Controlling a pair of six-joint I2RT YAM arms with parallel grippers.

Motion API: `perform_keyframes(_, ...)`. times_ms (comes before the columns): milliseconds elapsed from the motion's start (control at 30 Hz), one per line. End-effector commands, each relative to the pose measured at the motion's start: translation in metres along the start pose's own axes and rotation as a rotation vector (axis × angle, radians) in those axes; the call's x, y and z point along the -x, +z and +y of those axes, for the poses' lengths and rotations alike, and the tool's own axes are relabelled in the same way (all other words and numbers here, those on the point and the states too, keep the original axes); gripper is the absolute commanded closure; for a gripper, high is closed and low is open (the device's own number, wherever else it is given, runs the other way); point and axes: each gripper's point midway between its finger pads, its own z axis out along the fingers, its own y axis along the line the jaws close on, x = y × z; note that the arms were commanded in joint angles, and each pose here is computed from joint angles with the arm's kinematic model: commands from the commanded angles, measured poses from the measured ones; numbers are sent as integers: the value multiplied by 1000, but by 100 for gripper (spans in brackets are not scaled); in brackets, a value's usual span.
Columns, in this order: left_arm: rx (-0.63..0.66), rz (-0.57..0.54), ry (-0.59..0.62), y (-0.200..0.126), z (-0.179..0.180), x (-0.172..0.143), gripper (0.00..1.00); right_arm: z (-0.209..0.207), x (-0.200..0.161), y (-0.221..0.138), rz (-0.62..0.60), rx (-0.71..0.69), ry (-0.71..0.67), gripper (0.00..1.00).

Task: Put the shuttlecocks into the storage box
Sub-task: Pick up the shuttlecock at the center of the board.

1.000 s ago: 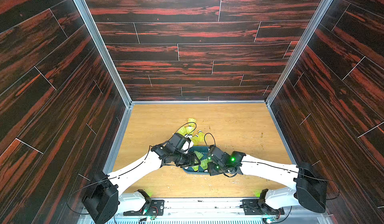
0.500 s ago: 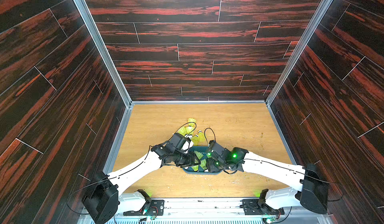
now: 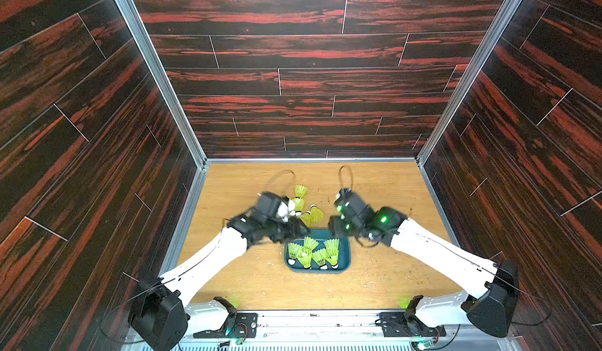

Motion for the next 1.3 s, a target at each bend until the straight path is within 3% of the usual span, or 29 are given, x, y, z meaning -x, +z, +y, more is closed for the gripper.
perform_keyframes(0, 30, -74, -11, -19, 4, 23, 45, -12, 17, 3, -15, -39, -43, 41)
perform_keyframes(233, 227, -103, -14, -40, 49, 44, 46, -8, 31, 18, -10, -16, -50, 42)
perform_keyframes(433, 575, 5, 158, -56, 106, 54, 46, 20, 27, 36, 47, 108, -44, 35)
perform_keyframes(567, 698, 71, 275, -55, 129, 68, 44, 41, 31, 40, 68, 204, -23, 26)
perform_keyframes(700, 723, 140, 433, -44, 141, 78, 44, 54, 31, 47, 97, 247, -20, 17)
perform_keyframes(733, 717, 148, 475, -39, 143, 81, 43, 55, 33, 48, 100, 251, -21, 4)
perform_keyframes(767, 714, 158, 518, -35, 145, 83, 43, 56, 34, 48, 102, 252, -22, 2)
perform_keyframes(933, 763, 222, 769, -24, 165, 93, 42, 59, 41, 48, 94, 252, -58, 2)
perform_keyframes(1067, 700, 268, 966, -7, 171, 90, 41, 59, 43, 49, 103, 268, -65, 2)
perform_keyframes(1267, 727, 351, 1093, 13, 197, 96, 40, 52, 47, 53, 118, 287, -42, 3)
